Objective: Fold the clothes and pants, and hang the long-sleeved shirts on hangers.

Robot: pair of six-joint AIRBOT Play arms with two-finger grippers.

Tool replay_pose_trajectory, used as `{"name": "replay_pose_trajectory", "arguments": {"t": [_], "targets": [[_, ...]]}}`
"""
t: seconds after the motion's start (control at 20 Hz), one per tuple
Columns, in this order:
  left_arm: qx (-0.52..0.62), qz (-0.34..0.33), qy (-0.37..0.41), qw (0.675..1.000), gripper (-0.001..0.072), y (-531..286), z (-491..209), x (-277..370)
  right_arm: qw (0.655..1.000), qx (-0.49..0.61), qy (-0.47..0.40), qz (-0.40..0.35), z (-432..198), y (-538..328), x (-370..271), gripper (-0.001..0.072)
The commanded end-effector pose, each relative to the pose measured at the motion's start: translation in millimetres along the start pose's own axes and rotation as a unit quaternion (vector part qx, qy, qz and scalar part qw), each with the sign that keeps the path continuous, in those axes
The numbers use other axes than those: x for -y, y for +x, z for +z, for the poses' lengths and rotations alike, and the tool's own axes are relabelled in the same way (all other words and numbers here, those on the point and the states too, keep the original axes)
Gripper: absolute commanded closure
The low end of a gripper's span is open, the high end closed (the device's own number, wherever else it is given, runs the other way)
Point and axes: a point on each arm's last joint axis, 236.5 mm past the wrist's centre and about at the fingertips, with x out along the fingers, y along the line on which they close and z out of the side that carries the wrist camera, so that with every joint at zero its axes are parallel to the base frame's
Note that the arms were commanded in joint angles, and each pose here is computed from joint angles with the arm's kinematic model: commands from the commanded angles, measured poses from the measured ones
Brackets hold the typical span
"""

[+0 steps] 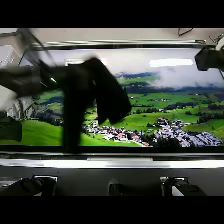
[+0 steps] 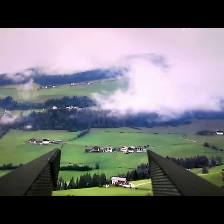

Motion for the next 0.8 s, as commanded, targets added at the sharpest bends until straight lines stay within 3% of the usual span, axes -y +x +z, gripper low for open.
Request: {"name": "replay_pose_trajectory", "arguments": {"t": [0.0,0.05,0.1,0.15,0.2,0.4,0.5,0.55,0.6,0.75], "targets": [[-0.122,0.022,-0.084,0.989,0.0684,85.6,-133.1,1.5,0.999,-0.052,0.015,-0.002,-27.6,-17.6,0.1,0.0085],[-0.153,0.022,-0.124,0.980,0.0684,112.4,-172.2,1.6,0.998,-0.067,0.016,-0.003,-34.6,-14.2,0.3,0.0085],[-0.186,0.017,-0.169,0.968,0.0604,135.8,-208.8,6.6,0.997,-0.080,0.016,-0.003,-39.9,-9.9,0.6,0.0086],[-0.218,0.009,-0.216,0.952,0.0252,152.1,-235.2,14.5,0.995,-0.094,0.020,-0.004,-45.0,-3.2,0.7,0.0086],[-0.243,-0.006,-0.247,0.938,0.0013,160.7,-247.5,22.8,0.993,-0.111,0.024,-0.004,-51.5,4.4,0.7,0.0085],[-0.264,-0.046,-0.170,0.948,0.0006,133.3,-192.8,-4.6,0.971,-0.235,0.041,0.018,-102.7,48.3,-10.6,0.0084],[-0.283,0.015,-0.132,0.950,0.0006,86.5,-164.1,-68.3,0.949,-0.308,0.050,0.054,-141.3,75.0,-27.9,0.0074],[-0.301,0.063,-0.125,0.943,0.0006,56.7,-163.1,-106.6,0.932,-0.348,0.053,0.080,-167.4,88.6,-39.7,0.0016],[-0.325,0.102,-0.130,0.931,0.0006,28.5,-171.0,-136.2,0.914,-0.386,0.061,0.106,-193.9,99.3,-51.7,0.0015],[-0.409,0.131,-0.183,0.884,0.0006,-29.2,-239.1,-161.6,0.847,-0.485,0.107,0.189,-276.2,115.4,-92.3,0.0006]]}}
